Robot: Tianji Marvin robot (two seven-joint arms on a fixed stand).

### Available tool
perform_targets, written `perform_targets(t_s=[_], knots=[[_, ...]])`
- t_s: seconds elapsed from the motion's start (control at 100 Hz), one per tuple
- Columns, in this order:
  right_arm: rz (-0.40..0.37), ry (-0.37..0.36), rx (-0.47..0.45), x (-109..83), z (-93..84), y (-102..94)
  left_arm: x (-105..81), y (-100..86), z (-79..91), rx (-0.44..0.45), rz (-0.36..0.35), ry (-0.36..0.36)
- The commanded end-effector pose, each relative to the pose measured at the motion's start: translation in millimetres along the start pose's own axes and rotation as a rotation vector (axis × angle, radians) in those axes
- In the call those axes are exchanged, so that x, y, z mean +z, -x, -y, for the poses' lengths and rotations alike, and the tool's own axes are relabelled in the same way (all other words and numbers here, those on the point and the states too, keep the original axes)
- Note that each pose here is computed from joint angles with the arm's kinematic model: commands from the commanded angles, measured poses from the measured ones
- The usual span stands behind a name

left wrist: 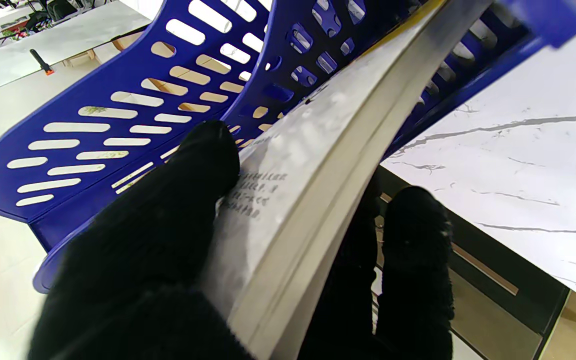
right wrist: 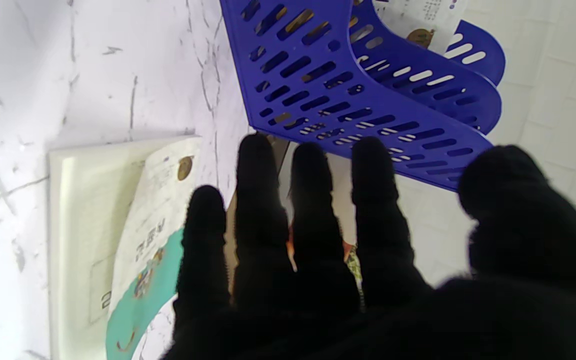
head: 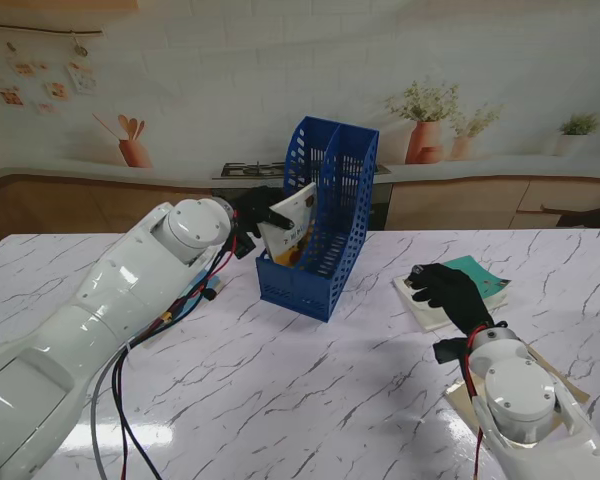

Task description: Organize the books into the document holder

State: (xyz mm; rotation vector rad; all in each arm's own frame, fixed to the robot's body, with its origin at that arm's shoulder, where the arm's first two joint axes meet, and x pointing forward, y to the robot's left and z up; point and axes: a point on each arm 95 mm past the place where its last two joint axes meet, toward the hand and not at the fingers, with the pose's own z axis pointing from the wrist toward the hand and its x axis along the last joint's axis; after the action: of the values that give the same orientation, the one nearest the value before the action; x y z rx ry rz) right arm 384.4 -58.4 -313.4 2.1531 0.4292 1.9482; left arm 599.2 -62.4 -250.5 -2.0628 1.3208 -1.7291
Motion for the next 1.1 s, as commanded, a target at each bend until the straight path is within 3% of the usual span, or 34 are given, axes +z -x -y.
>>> perform_targets(t_s=[0.0,0.29,0.56,0.78,0.91,1.09], knots=[[0.004,-0.009,0.011,-2.2,4.1,2.1,-2.0,-0.7,-4.1,-0.006,-0.017,0.018],[0.006,-0.014,0.015,-1.7,4.7,2.0,-16.5,-4.7,3.6,0.003,-0.032,0.004],[0.005,-0.018,0.016,-1.7,5.1,2.1,-31.9,-16.9,11.5,-0.009,-0.054,-0.088],[-0.001,-0.022,0.017,-1.1,6.0,1.5,-59.9,-35.6,23.4,-0.025,-0.104,-0.183],[-0.004,-0.025,0.019,-0.5,6.4,0.9,-77.9,-43.0,23.8,-0.031,-0.136,-0.239],[-0.007,-0.025,0.017,-0.2,6.7,0.7,-98.7,-50.2,16.8,-0.057,-0.182,-0.258]])
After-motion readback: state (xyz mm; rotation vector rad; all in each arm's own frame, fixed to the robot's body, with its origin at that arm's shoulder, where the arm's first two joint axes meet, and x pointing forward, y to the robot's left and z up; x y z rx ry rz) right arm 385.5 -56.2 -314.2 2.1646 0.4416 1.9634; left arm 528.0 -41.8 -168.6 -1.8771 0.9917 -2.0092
